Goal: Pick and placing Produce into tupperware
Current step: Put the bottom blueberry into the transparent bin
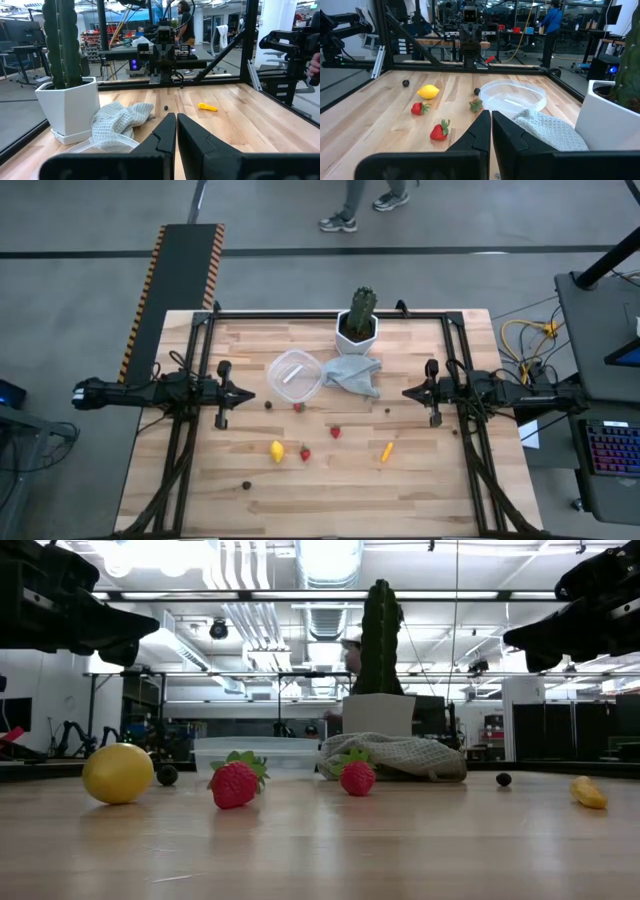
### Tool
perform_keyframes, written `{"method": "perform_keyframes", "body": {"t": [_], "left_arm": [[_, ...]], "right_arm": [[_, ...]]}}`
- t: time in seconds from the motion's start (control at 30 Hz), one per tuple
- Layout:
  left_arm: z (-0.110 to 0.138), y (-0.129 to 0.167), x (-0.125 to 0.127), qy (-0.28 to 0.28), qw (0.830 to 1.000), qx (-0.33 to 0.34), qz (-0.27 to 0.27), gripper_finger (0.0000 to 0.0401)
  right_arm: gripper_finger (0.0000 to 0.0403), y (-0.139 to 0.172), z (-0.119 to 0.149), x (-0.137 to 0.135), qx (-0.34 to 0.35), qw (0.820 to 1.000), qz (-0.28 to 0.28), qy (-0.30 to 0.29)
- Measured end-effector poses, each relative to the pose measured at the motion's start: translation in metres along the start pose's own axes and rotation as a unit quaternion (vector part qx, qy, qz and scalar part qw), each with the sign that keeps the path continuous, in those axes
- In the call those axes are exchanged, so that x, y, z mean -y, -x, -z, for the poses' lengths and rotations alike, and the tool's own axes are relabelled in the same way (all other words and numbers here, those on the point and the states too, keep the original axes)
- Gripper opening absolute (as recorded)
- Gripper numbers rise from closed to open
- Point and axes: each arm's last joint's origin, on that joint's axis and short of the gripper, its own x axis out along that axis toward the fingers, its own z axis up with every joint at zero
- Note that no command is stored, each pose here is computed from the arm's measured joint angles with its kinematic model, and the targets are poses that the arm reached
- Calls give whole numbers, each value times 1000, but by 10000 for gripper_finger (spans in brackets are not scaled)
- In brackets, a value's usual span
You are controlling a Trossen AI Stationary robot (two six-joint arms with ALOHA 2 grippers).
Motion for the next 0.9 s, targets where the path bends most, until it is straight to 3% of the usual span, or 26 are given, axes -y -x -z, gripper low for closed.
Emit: {"method": "perform_keyframes", "body": {"t": [0.37,0.53,0.67,0.9], "left_arm": [[0,0,0,-2,1000,0,-2,0],[0,0,0,-2,1000,0,-2,0],[0,0,0,0,1000,0,-2,0],[0,0,0,1,1000,0,-2,0]], "right_arm": [[9,0,-4,0,22,1000,1,-1],[9,1,-11,1,57,997,0,-46],[9,2,-18,1,95,995,2,-34],[9,2,-19,1,97,994,1,-48]]}}
